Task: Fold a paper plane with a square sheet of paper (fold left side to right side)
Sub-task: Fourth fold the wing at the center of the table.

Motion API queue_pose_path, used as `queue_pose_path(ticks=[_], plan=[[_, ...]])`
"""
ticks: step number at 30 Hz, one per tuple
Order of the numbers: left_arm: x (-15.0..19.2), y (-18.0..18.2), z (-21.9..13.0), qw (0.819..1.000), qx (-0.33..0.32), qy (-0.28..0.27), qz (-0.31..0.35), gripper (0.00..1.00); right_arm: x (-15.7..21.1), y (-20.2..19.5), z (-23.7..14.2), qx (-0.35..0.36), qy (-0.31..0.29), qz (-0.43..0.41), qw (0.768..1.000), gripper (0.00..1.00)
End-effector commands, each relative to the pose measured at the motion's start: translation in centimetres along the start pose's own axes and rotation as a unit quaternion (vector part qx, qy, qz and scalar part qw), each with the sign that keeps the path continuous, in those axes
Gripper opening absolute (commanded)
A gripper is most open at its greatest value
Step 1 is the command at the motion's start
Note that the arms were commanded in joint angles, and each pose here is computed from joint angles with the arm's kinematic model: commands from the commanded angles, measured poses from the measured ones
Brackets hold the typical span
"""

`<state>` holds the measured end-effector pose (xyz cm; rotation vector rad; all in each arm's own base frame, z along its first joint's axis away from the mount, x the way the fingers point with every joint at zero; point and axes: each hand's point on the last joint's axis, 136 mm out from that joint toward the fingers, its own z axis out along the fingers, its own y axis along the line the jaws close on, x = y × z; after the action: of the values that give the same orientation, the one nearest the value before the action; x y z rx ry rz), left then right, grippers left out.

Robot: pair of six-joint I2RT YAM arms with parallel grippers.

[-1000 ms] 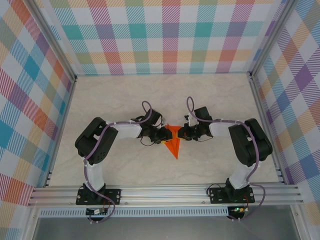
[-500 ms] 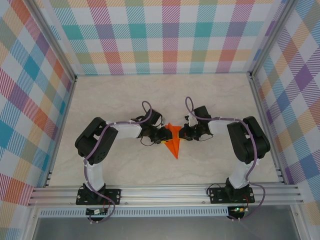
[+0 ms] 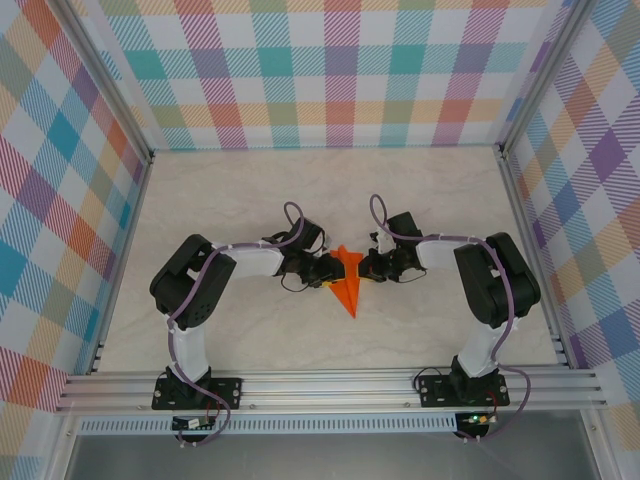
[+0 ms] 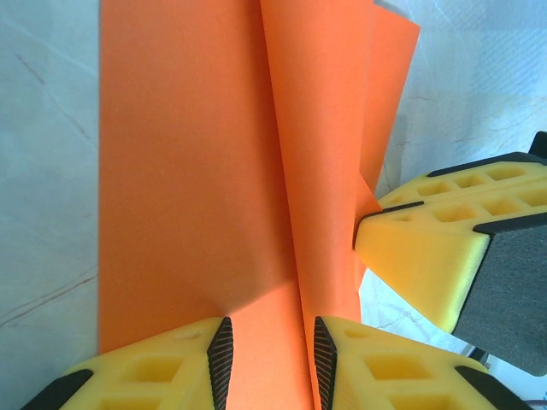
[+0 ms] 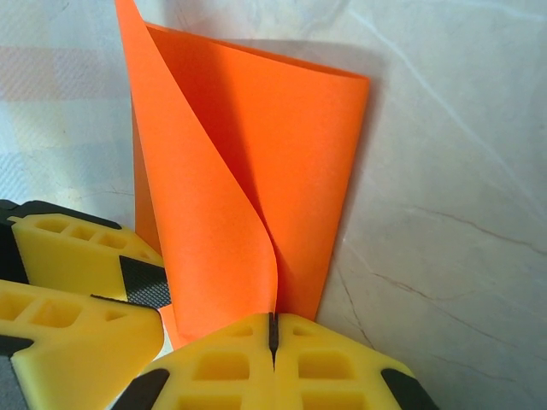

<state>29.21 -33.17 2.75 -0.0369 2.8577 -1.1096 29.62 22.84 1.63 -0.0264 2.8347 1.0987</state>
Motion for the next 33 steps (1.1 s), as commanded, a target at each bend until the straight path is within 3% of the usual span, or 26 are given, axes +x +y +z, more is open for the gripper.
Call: queue_pose_path(ticks=[1, 33], plan=[[0.5, 0.7, 0.4, 1.0, -0.022, 0.007, 0.003, 0.34, -0.1, -0.5, 0.0, 0.014, 0.002, -0.005, 1.0, 0.03], [0.7, 1.0, 0.6, 1.0, -0.025, 0.009, 0.0, 0.34, 0.5, -1.4, -0.1, 0.034, 0.008, -0.001, 0.999, 0.04]])
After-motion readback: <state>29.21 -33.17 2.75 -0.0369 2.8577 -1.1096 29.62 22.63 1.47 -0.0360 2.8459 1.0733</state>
